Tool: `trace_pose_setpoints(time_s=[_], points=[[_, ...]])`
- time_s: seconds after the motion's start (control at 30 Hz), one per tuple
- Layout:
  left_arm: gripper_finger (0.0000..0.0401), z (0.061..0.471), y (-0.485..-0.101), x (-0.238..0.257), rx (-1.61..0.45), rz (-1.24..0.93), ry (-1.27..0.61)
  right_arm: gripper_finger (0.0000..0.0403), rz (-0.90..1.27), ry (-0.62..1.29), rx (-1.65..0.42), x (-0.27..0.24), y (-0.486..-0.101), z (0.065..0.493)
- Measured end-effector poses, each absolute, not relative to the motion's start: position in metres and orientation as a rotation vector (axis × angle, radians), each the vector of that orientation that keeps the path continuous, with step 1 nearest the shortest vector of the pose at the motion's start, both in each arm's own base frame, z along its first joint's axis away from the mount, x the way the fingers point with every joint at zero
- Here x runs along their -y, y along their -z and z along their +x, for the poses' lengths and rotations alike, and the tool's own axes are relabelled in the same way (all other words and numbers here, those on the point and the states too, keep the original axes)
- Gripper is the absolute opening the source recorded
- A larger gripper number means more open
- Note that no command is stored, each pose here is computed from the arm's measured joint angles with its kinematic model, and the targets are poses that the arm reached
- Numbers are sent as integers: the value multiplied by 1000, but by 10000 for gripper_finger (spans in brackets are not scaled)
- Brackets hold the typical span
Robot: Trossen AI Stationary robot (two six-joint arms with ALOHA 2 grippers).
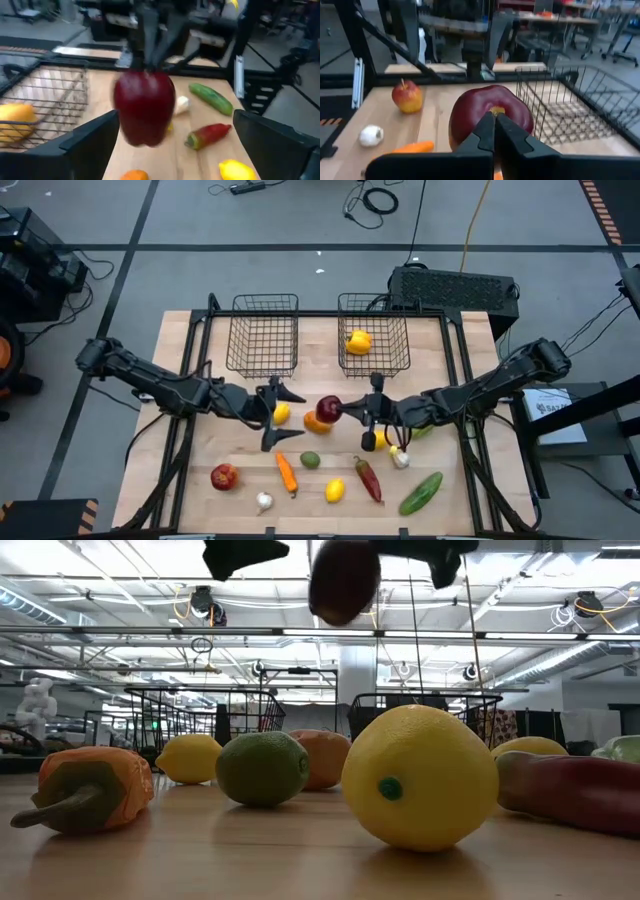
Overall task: Sort produce into baskets
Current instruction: Put the top red apple into the left mesh basket
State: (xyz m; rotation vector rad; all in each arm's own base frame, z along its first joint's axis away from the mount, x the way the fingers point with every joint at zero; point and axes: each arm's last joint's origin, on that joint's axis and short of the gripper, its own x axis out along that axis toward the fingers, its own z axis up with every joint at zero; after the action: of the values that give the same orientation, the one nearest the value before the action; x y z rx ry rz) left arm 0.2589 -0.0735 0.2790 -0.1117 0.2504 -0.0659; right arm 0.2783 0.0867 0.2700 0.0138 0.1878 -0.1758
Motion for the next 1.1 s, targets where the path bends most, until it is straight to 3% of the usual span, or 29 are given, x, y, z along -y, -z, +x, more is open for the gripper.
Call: trace_pose_setpoints(time_s=[0.3, 0.7, 1.1], points=[[400, 273, -260, 72, -296, -110, -51, 0, -19, 169, -120, -87, -278, 279], [400, 292, -252, 59, -242, -106, -73, 0, -25, 169, -113, -87, -278, 279], [400, 295, -254, 50, -234, -84, 44, 0, -36, 167, -114, -87, -278, 279]])
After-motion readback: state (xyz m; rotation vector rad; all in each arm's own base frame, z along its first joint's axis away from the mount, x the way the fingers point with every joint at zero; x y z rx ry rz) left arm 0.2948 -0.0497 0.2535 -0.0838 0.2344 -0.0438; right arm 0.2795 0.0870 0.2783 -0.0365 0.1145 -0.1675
